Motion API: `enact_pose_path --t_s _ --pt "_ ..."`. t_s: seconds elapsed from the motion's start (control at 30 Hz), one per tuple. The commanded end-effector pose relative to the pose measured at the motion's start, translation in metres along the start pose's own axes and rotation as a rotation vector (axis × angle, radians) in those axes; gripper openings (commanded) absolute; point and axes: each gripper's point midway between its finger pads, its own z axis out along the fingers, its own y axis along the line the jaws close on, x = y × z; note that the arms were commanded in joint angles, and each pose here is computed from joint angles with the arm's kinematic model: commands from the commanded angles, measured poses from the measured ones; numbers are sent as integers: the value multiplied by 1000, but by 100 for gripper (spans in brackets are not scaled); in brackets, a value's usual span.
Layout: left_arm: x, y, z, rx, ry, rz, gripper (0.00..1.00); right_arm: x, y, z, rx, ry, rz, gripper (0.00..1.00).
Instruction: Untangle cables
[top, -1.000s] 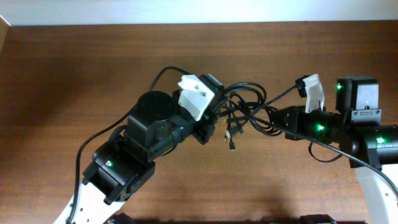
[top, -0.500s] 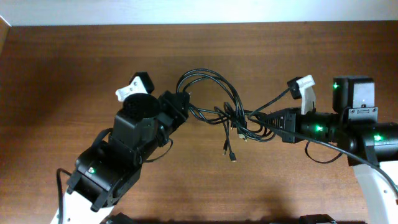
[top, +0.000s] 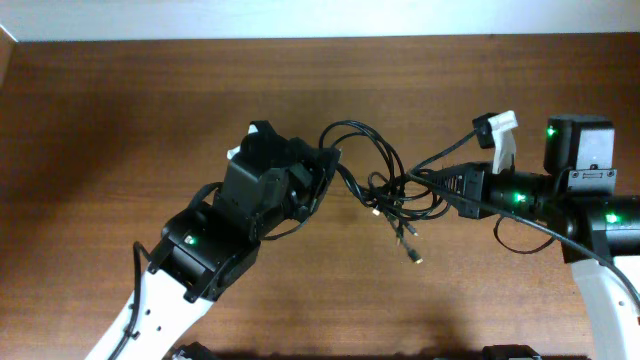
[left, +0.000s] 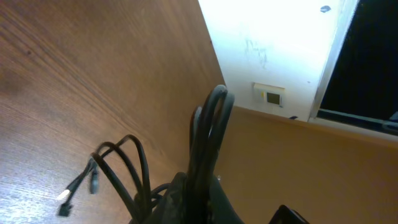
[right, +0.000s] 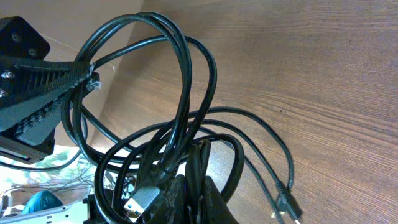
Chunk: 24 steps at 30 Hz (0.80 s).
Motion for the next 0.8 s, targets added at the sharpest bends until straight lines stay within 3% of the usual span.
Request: enact_pose_path --t_s 0.0,0.03,0.1,0.13,0.17,0.2,0.27,0.33,0.4,0.57,0.63,0.67,0.77 --pt "-32 -9 -6 27 -162 3 0 16 8 -2 -35 57 44 5" --pt "-48 -11 -12 36 -217 -14 0 27 -7 -3 54 92 89 14" --pt "-58 -13 -18 39 -243 72 0 36 -27 -6 174 115 115 50" --pt "-56 -18 -19 49 -235 167 0 35 -30 -6 190 110 110 61" --pt "-46 -24 -18 62 -188 376 0 28 -32 -6 198 86 88 71" --pt "-35 -27 -16 76 -131 564 0 24 -31 -5 196 72 76 75" --pt "0 -30 -17 156 37 872 0 17 -28 -4 173 49 51 77" --pt "52 -35 -31 370 276 1163 0 9 -13 -2 86 26 -51 78" --pt "80 -34 -46 516 413 1281 0 5 6 -1 -24 14 -172 78" --pt "110 -39 -64 671 519 1345 0 -9 3 -1 8 -34 -255 79" --pt "130 -38 -78 759 607 1350 0 -23 -40 -7 264 -78 -191 79" --pt "136 -37 -85 794 655 1342 0 -31 -81 -25 518 -134 -75 79" --pt "135 -37 -84 790 649 1343 0 -25 -108 -42 694 -165 59 79"
